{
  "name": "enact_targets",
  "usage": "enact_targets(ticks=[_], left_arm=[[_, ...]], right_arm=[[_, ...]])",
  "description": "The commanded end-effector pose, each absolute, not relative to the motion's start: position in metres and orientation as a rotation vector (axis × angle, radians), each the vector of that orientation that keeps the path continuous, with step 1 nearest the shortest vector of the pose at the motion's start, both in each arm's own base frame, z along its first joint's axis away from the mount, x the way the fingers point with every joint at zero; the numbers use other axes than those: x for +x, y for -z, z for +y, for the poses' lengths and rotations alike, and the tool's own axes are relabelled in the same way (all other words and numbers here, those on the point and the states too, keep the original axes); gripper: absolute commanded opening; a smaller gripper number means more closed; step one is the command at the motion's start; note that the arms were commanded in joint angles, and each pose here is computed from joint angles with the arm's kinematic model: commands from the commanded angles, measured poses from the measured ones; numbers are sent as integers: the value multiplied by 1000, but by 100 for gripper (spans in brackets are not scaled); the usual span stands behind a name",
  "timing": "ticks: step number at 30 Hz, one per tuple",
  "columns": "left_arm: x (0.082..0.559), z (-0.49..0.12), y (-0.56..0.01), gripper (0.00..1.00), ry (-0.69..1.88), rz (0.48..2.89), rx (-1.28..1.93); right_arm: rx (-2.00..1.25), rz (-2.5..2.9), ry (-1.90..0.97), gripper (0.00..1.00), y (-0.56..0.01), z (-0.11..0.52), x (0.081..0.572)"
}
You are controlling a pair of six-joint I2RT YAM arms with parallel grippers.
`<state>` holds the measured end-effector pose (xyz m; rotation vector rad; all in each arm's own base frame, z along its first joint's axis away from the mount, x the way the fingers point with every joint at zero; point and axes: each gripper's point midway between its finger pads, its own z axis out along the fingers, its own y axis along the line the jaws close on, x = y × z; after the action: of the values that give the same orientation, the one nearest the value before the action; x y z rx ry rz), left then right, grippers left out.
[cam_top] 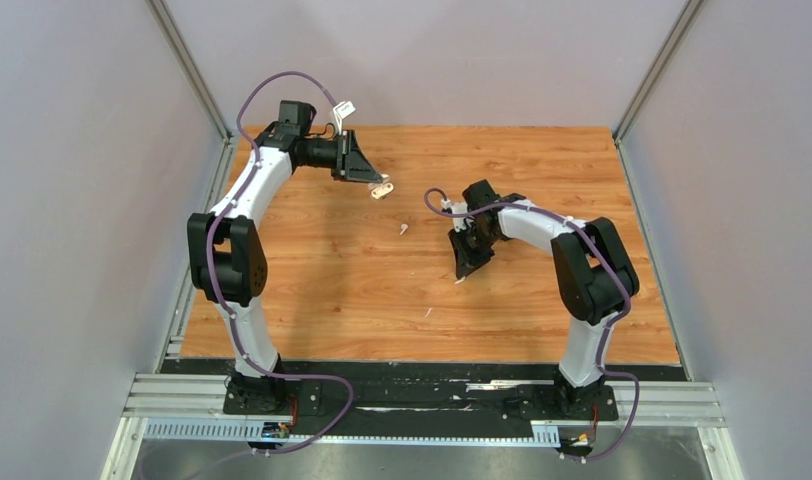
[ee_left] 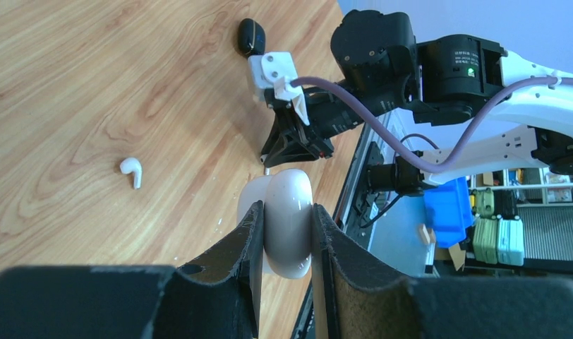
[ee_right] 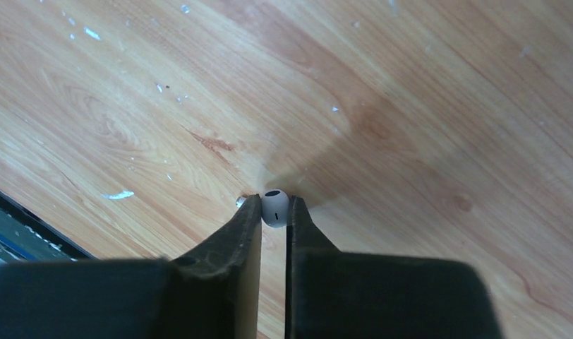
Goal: Insert the wireless bluetooth earbuds into the charging case
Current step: Pick up the earbud from the center of the board, then place the earbud in the charging case.
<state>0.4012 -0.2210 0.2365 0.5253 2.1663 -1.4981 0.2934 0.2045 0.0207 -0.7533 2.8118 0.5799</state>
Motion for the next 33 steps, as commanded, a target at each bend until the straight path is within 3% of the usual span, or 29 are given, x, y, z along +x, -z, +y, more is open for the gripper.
enact_targets(ticks=[1, 6, 11, 15, 20, 25, 33], left_arm=[[406, -221, -257, 0, 1505, 2097, 569], [409, -221, -252, 0, 1491, 2097, 575], [420, -224, -247, 0, 1464, 2086, 583], [425, -233, -254, 0, 1455, 2053, 627], [424, -249, -259, 0, 1501, 2032, 694], [416, -268, -261, 0, 1522, 2042, 775], [408, -277, -265, 0, 1567, 2011, 838]], right_arm=[[-887, 2780, -496, 1, -9, 199, 290], [-1059, 2584, -551, 0, -55, 218, 320], [-1196, 2144, -568, 0, -148, 239, 374], [-1278, 1617, -477, 0, -243, 254, 403], [-1323, 1081, -285, 0, -319, 266, 408], [-1422, 763, -199, 0, -343, 281, 396], [-1545, 541, -123, 0, -334, 299, 383]])
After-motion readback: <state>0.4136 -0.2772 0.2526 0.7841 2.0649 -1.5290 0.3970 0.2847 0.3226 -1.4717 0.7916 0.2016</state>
